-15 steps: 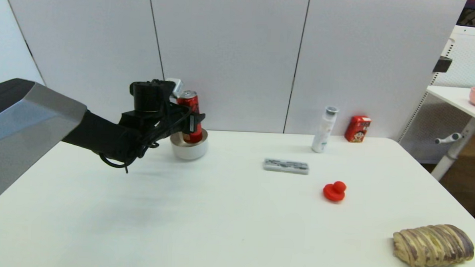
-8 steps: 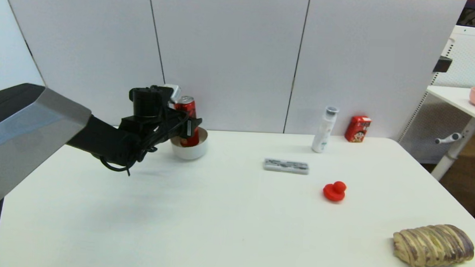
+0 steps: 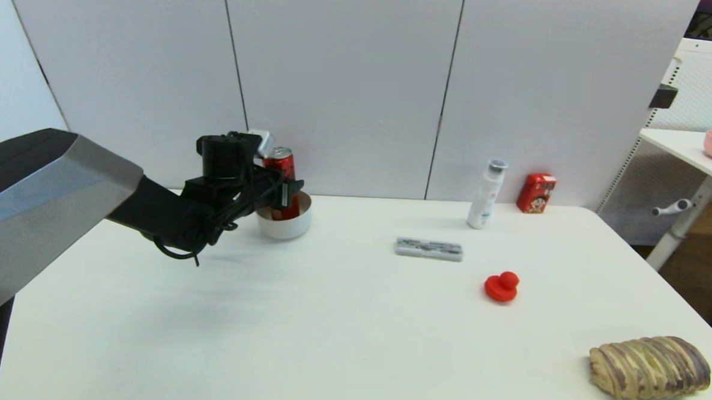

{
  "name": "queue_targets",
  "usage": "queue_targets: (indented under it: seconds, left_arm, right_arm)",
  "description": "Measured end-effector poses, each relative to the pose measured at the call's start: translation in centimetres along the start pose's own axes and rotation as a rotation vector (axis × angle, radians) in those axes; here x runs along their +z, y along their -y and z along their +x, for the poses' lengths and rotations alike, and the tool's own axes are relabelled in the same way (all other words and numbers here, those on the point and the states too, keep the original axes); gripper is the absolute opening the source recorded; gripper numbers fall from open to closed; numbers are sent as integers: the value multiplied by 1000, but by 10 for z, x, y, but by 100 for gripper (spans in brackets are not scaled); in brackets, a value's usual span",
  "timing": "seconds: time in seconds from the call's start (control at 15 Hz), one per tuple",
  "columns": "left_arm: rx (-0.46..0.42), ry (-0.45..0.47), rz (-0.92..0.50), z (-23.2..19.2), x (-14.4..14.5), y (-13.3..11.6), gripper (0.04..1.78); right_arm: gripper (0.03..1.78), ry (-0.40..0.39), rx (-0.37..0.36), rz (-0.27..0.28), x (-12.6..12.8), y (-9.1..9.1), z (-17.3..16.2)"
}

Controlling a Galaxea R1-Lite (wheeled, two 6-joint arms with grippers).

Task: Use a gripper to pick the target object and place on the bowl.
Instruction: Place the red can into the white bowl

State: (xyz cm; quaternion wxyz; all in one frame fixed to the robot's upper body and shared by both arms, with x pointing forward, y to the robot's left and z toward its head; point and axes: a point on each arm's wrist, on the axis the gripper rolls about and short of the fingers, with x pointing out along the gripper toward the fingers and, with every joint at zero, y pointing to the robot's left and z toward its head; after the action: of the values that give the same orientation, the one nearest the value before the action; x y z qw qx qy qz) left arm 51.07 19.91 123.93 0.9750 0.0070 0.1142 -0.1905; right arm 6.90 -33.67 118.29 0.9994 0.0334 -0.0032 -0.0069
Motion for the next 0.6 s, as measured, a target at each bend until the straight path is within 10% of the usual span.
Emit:
queue_targets:
  seconds: [0.6]
  left_arm:
    - [-4, -14, 1, 0, -3, 2, 98]
  right_arm:
    - [171, 0, 0, 0, 0, 0, 0]
